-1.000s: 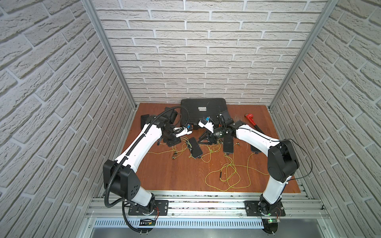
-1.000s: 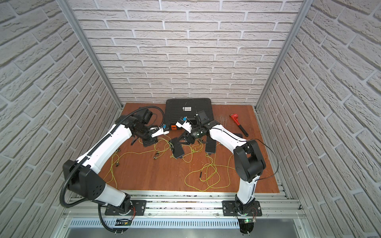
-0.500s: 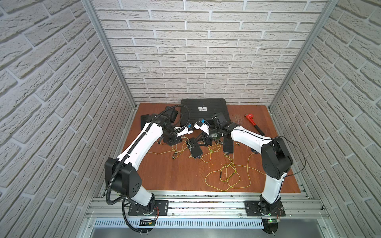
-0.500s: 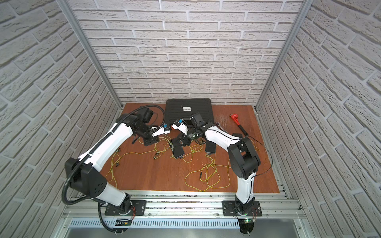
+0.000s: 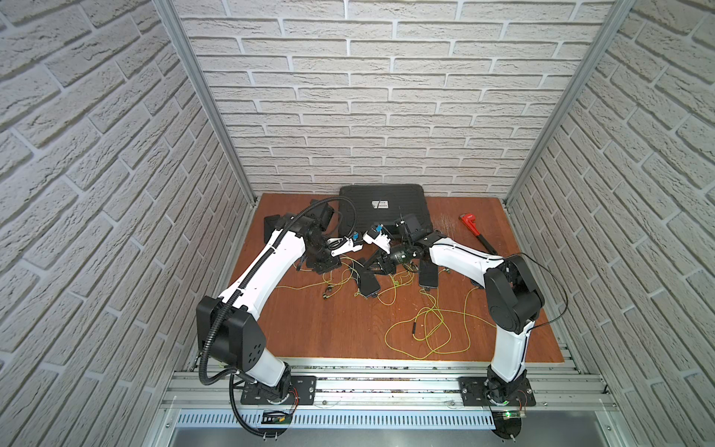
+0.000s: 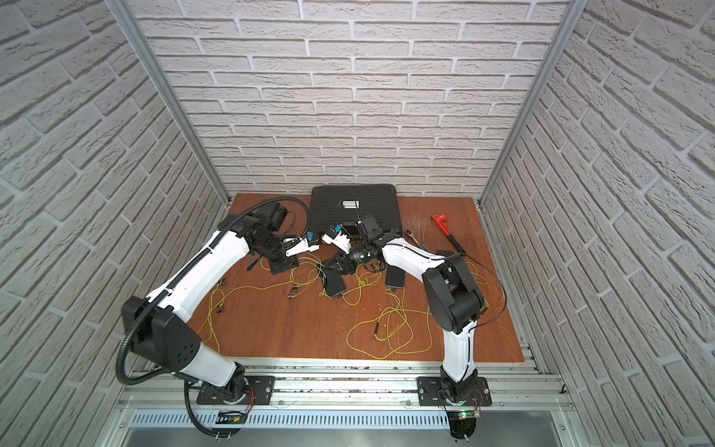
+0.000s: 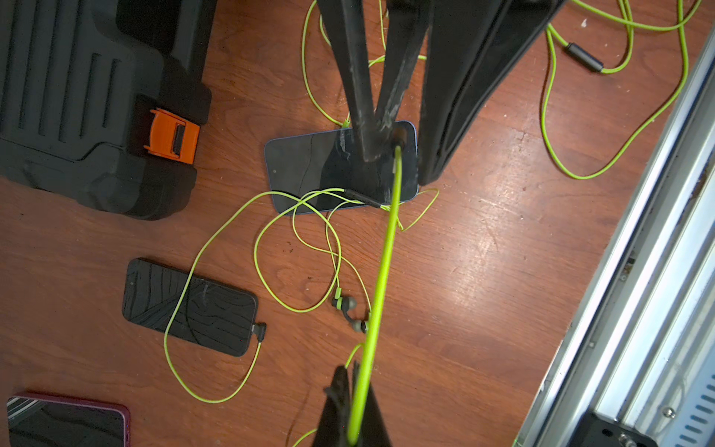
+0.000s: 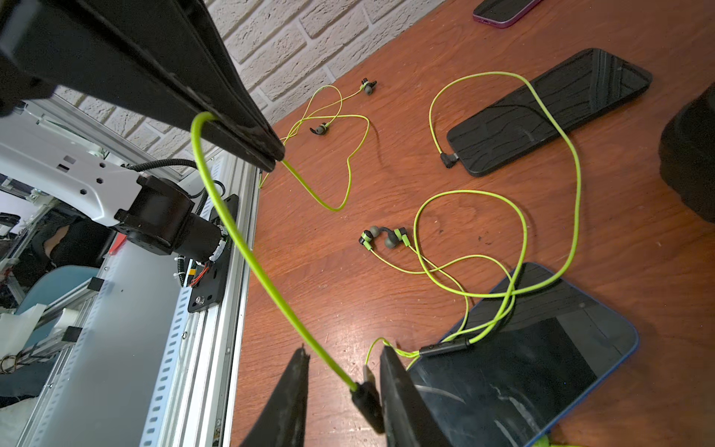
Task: Plug wired earphones into phones
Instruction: Pick up the wired earphone from the center of the board.
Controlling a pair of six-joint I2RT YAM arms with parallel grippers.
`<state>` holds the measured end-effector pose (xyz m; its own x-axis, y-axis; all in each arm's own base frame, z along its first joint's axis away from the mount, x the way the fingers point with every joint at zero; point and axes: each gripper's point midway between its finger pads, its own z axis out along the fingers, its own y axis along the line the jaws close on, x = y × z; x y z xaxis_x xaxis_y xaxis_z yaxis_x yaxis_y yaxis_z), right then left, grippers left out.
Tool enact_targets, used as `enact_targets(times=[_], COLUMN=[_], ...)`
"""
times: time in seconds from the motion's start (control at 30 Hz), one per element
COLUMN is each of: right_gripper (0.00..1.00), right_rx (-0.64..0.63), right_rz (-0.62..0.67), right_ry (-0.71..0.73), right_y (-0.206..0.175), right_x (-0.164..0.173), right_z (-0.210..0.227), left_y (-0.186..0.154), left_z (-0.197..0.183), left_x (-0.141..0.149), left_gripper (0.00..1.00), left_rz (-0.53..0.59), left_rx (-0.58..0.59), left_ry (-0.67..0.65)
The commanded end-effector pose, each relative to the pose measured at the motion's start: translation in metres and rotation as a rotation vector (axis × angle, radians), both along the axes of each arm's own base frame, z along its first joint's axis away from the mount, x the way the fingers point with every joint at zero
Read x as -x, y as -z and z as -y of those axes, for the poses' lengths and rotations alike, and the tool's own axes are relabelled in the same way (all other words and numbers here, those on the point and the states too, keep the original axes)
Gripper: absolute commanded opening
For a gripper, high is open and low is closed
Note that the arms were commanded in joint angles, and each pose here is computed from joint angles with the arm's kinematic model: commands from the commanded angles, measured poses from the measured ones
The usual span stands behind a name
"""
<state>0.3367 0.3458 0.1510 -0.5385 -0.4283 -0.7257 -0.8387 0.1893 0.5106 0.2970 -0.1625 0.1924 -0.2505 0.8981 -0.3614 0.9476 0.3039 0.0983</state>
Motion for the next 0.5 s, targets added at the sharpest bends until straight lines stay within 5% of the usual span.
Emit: enact_targets(times=[0.0,0.17,0.47], right_gripper=[0.32,0.22,0.21], right_rx=[-0.019,-0.01,0.004], right_rz=[-0.013,-0.018,-0.033], right_ry=[-0.022,-0.022,-0.02], right_y=[0.004,0.008,0.016], right_x=[0.004,0.007,0.008], right_z=[-0.005,-0.003,-0.001], left_y=[-0.01,-0.008,-0.009], left_z=[0.004,0.004,0.003], left_x=[0.001,0.001,0.0], left_gripper=[0.0,0.0,0.0], left_rz=[0.023,0.021,0.021], left_rx=[0.034,0.026,0.029], left_ry=[0.019,0.019,0.01])
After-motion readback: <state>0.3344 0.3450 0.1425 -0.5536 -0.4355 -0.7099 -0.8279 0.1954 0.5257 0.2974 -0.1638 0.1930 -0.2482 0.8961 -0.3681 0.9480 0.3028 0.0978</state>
